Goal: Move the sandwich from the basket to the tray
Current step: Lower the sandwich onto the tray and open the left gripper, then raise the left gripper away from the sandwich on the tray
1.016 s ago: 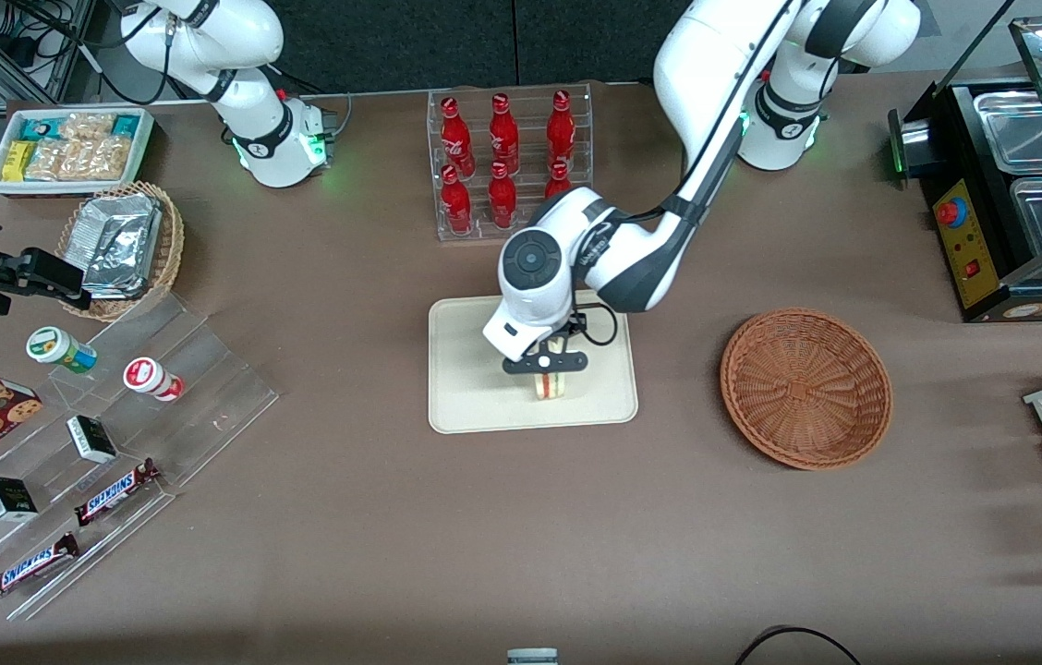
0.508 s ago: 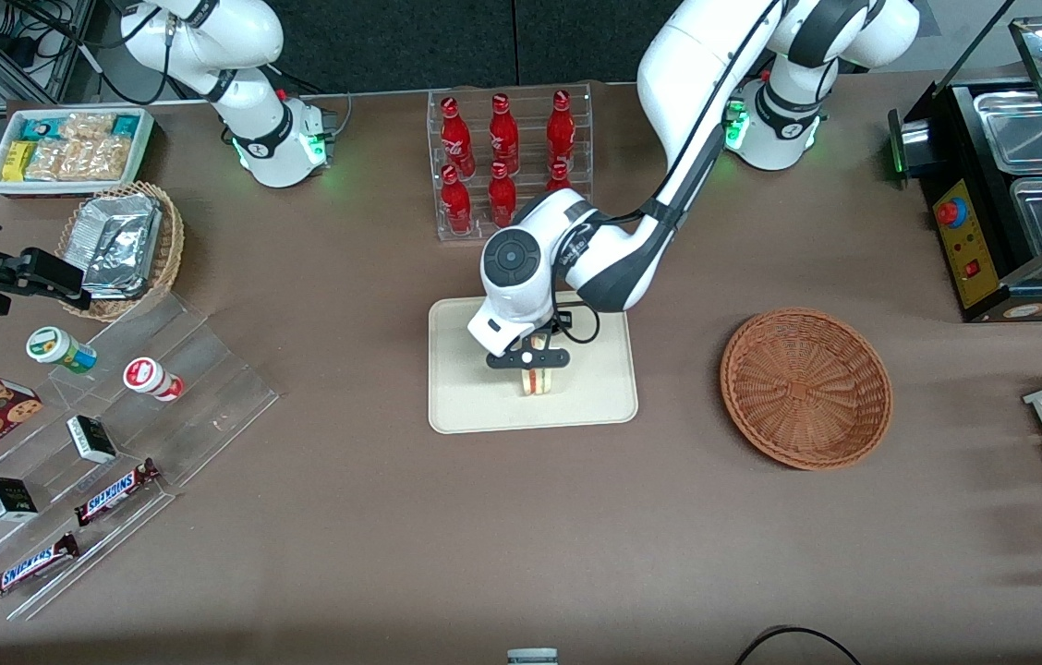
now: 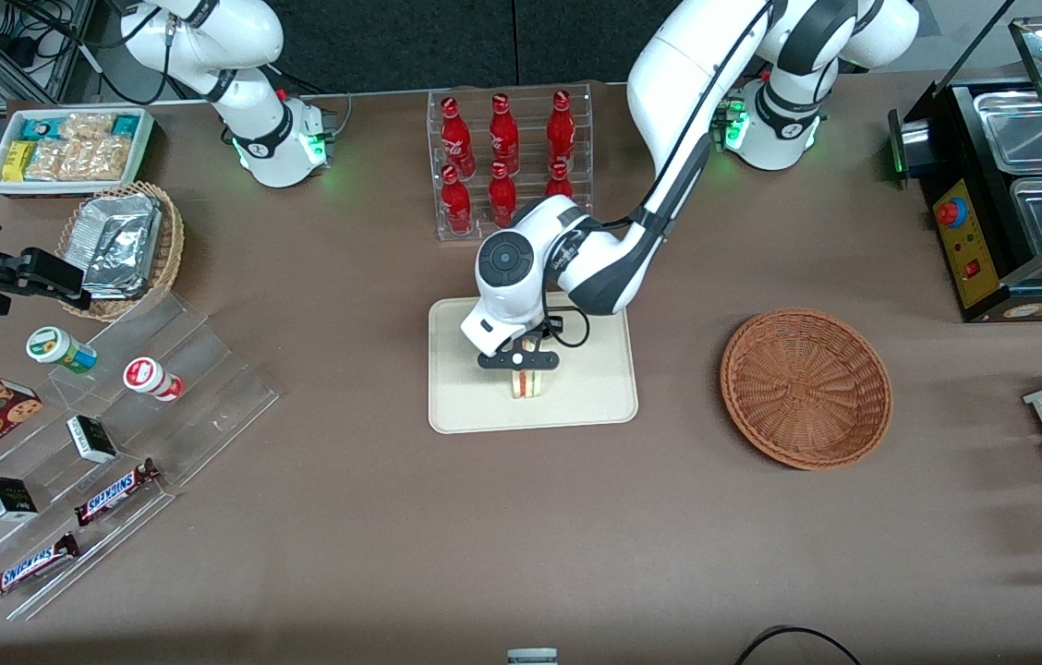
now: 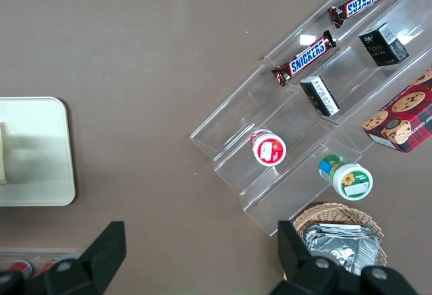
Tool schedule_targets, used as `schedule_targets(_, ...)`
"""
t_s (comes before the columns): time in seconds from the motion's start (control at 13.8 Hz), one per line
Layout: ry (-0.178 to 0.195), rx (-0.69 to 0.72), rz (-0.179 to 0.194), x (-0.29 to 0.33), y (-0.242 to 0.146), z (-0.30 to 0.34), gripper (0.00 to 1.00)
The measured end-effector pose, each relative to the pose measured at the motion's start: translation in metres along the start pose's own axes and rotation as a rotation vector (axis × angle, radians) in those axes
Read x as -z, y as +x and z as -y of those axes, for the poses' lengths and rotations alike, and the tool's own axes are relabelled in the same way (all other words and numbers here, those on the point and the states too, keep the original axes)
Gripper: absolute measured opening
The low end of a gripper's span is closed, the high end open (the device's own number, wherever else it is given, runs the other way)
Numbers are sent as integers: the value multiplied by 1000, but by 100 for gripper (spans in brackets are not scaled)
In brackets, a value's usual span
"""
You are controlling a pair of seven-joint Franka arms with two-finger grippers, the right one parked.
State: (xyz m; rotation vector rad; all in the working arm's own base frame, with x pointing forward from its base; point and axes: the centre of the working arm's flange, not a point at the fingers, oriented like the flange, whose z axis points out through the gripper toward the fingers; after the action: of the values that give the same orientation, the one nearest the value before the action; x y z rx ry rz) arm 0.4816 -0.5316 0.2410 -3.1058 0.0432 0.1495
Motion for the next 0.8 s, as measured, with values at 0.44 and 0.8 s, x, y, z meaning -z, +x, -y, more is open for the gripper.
schedule_targets(0.44, -6, -2, -7, 3, 0, -2, 61)
schedule_targets(0.8, -20, 28, -25, 38, 3, -2, 100)
